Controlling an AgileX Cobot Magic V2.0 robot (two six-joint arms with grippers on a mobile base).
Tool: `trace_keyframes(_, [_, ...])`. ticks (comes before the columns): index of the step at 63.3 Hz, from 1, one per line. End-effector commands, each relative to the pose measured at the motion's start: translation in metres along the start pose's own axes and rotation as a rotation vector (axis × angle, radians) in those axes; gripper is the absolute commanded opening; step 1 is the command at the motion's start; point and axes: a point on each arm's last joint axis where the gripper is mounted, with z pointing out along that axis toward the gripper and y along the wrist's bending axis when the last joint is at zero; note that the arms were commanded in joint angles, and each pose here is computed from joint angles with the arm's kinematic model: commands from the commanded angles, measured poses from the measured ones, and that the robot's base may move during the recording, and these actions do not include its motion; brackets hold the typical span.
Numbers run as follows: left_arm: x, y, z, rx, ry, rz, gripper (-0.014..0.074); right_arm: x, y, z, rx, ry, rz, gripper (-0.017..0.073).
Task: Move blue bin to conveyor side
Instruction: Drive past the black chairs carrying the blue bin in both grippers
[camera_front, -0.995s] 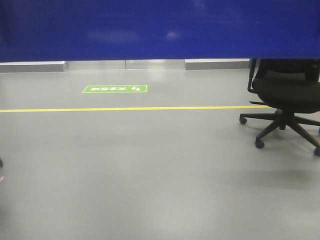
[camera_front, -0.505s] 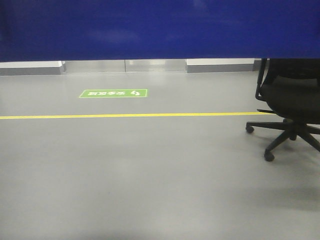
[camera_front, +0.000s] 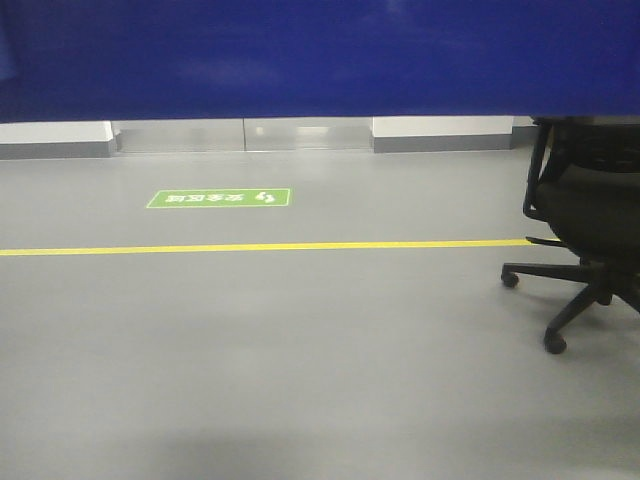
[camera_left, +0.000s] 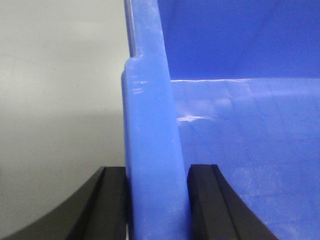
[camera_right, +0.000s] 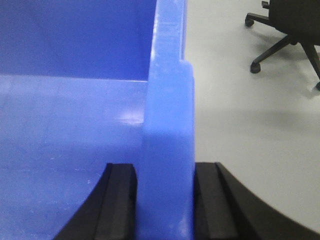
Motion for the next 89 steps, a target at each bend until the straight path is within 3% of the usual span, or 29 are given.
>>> trace_keyframes(1, [-0.0095,-0.0044,-0.0134,0.045,-0.128,0.012,-0.0020,-0.0111,0.0002,-0.0112,-0.005,-0.134,-0.018,-0.0075])
trace_keyframes(89, [-0.0099,-0.0045,-0.0134,0.046,-0.133,0.012,-0.0020,-0.0115,0.0002,-0.0113,-0.005,-0.138,-0.018,-0.0075])
